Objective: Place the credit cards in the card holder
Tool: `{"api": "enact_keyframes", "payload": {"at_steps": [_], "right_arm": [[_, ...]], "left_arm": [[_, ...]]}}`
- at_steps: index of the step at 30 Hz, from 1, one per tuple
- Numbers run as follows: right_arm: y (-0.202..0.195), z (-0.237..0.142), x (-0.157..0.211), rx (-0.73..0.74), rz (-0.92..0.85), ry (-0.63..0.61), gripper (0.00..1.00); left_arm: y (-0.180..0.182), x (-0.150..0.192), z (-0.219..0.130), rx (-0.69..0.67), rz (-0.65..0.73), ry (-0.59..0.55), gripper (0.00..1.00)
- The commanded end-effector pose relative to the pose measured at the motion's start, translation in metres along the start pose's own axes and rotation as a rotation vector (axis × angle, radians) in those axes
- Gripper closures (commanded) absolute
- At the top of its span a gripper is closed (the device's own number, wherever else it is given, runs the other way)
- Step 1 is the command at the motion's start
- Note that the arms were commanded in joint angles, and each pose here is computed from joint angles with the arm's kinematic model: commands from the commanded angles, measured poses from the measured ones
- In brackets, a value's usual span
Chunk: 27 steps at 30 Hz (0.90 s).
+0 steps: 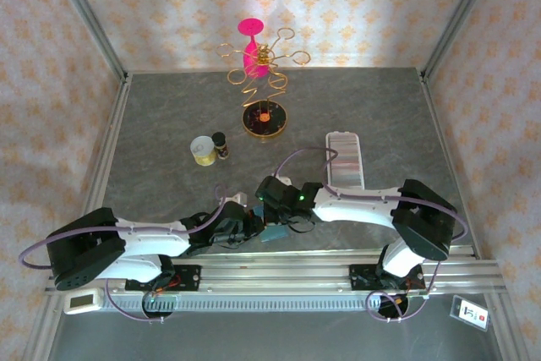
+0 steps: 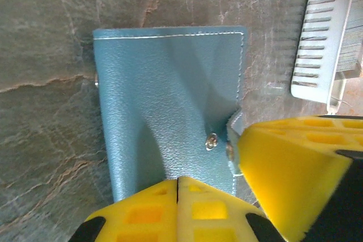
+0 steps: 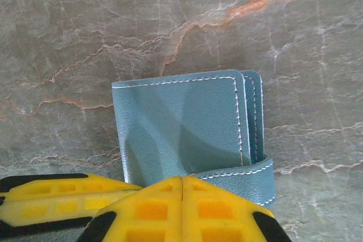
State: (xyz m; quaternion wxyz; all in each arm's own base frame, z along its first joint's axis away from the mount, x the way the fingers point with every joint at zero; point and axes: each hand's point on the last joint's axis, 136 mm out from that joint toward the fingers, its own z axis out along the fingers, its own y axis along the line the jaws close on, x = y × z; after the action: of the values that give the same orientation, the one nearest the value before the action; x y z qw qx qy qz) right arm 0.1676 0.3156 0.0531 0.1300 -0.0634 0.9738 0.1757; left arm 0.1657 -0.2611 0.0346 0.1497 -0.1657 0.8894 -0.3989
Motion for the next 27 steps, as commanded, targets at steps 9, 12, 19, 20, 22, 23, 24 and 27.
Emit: {"api": "enact_keyframes", "payload": {"at_steps": [9, 12, 19, 20, 22, 23, 24, 27], "right_arm": [[-0.007, 0.015, 0.005, 0.013, 0.027, 0.004, 1.0], [-0.007, 0.018, 0.005, 0.006, 0.042, 0.001, 1.0], [0.002, 0.004, -0.007, -0.041, 0.064, -0.057, 1.0], [0.004, 0.001, -0.009, -0.049, 0.066, -0.066, 1.0], [0.007, -0.004, -0.013, -0.063, 0.069, -0.083, 1.0], [0.008, -0.005, -0.014, -0.066, 0.07, -0.086, 1.0], [0.007, -0.004, -0.014, -0.063, 0.071, -0.086, 1.0], [0.003, 0.003, -0.009, -0.049, 0.068, -0.066, 1.0]], "left_arm": [[-0.001, 0.002, -0.001, 0.004, 0.007, 0.001, 1.0], [0.001, 0.002, -0.001, 0.001, 0.003, 0.001, 1.0], [0.004, 0.002, -0.002, 0.001, -0.003, 0.001, 1.0], [0.003, 0.002, -0.002, 0.003, -0.002, 0.001, 1.0], [0.004, 0.002, -0.002, -0.002, 0.0, -0.001, 1.0], [0.004, 0.002, -0.002, -0.001, 0.0, -0.001, 1.0], [0.004, 0.002, -0.002, -0.003, 0.0, -0.002, 1.0], [0.005, 0.002, -0.002, -0.005, -0.001, 0.0, 1.0]]}}
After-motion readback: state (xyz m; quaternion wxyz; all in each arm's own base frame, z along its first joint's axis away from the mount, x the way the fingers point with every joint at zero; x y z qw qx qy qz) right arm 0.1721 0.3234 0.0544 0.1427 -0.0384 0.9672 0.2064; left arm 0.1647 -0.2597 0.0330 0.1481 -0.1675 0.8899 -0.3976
